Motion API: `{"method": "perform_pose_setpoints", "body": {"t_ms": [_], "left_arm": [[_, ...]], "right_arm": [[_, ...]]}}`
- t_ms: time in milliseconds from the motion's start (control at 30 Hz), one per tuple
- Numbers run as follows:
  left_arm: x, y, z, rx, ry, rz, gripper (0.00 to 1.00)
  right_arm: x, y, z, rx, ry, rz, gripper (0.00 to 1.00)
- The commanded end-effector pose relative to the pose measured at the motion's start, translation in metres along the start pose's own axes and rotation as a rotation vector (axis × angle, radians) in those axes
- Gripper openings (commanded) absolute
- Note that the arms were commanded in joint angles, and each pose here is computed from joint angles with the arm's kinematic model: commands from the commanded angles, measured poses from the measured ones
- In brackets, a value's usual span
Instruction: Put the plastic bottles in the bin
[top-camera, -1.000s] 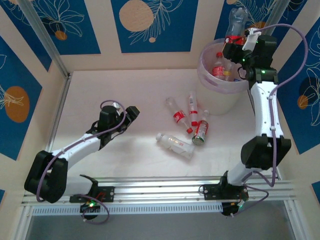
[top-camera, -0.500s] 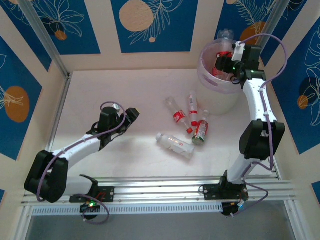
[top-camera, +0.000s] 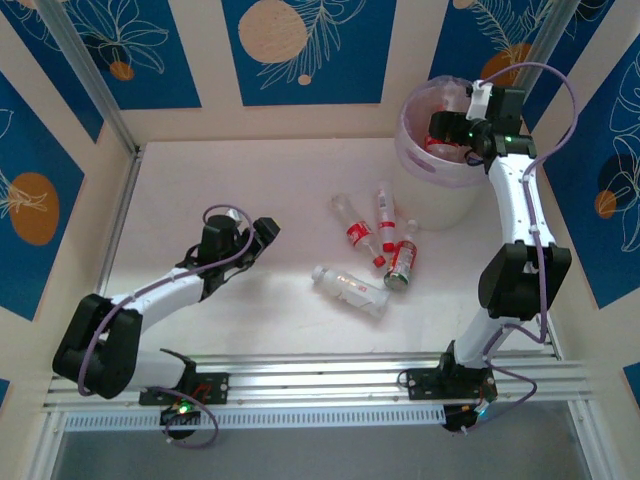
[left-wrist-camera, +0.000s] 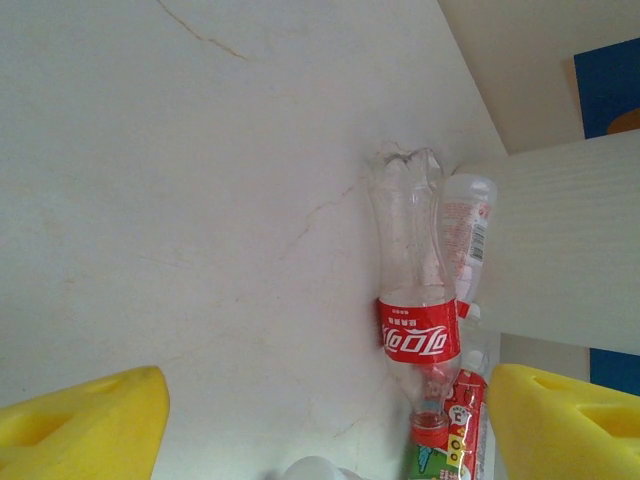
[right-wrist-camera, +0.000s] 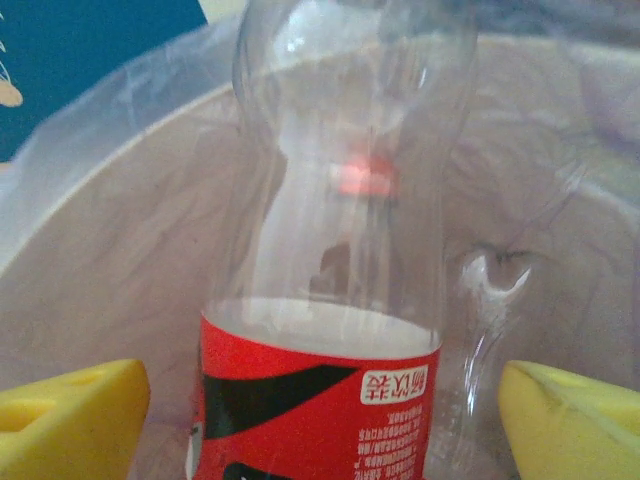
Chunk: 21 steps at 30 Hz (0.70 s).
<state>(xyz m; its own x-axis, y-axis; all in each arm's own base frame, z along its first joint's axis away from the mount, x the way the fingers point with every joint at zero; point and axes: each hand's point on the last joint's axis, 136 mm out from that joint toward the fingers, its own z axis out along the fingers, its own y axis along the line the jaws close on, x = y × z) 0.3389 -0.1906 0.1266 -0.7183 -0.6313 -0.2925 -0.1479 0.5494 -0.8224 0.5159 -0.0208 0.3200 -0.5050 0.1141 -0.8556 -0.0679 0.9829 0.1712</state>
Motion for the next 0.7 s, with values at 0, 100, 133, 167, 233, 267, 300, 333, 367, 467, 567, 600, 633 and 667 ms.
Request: {"method": "perform_pose_setpoints", "body": {"t_ms": [0,100,133,167,233,267,300,333,367,467,567,600,633,667], "left_arm": [[-0.001,0.004,0.002,-0.002,-0.011,0.000,0.82],[-0.001,0.007,0.001,-0.015,-0.011,0.008,0.82],[-0.002,0.007,0.001,-0.019,-0.012,0.011,0.82],[-0.002,0.007,0.000,-0.023,-0.013,0.013,0.83],[-0.002,0.007,0.000,-0.027,-0.015,0.019,0.82],[-0.002,0.008,-0.001,-0.030,-0.014,0.020,0.82],[-0.002,0.009,-0.001,-0.034,-0.015,0.020,0.83],[-0.002,0.009,-0.001,-0.035,-0.016,0.021,0.83],[-0.002,0.010,-0.001,-0.038,-0.015,0.022,0.83],[-0.002,0.010,-0.002,-0.041,-0.016,0.024,0.82],[-0.002,0.010,-0.002,-0.047,-0.016,0.032,0.83],[-0.003,0.011,-0.002,-0.053,-0.017,0.036,0.82],[-0.004,0.010,-0.002,-0.055,-0.017,0.040,0.82],[-0.004,0.010,-0.003,-0.061,-0.016,0.049,0.82]], "right_arm": [[-0.022,0.005,-0.013,0.015,-0.042,-0.015,0.89],[-0.027,0.003,-0.005,0.021,-0.051,0.002,0.82],[-0.028,0.002,-0.001,0.022,-0.052,0.007,0.80],[-0.029,0.001,0.004,0.023,-0.051,0.012,0.78],[-0.026,-0.002,0.014,0.030,-0.034,0.018,0.75],[-0.023,-0.003,0.019,0.031,-0.021,0.021,0.73],[-0.019,-0.003,0.024,0.029,-0.005,0.024,0.72],[-0.015,-0.003,0.028,0.029,0.004,0.026,0.71],[-0.009,-0.004,0.032,0.032,0.017,0.026,0.70],[0.011,-0.009,0.041,0.049,0.057,0.042,0.67],[0.031,-0.015,0.044,0.070,0.084,0.071,0.63],[0.035,-0.014,0.044,0.065,0.086,0.075,0.62],[0.039,-0.014,0.044,0.064,0.092,0.077,0.62],[0.040,-0.014,0.044,0.063,0.096,0.078,0.62]]}}
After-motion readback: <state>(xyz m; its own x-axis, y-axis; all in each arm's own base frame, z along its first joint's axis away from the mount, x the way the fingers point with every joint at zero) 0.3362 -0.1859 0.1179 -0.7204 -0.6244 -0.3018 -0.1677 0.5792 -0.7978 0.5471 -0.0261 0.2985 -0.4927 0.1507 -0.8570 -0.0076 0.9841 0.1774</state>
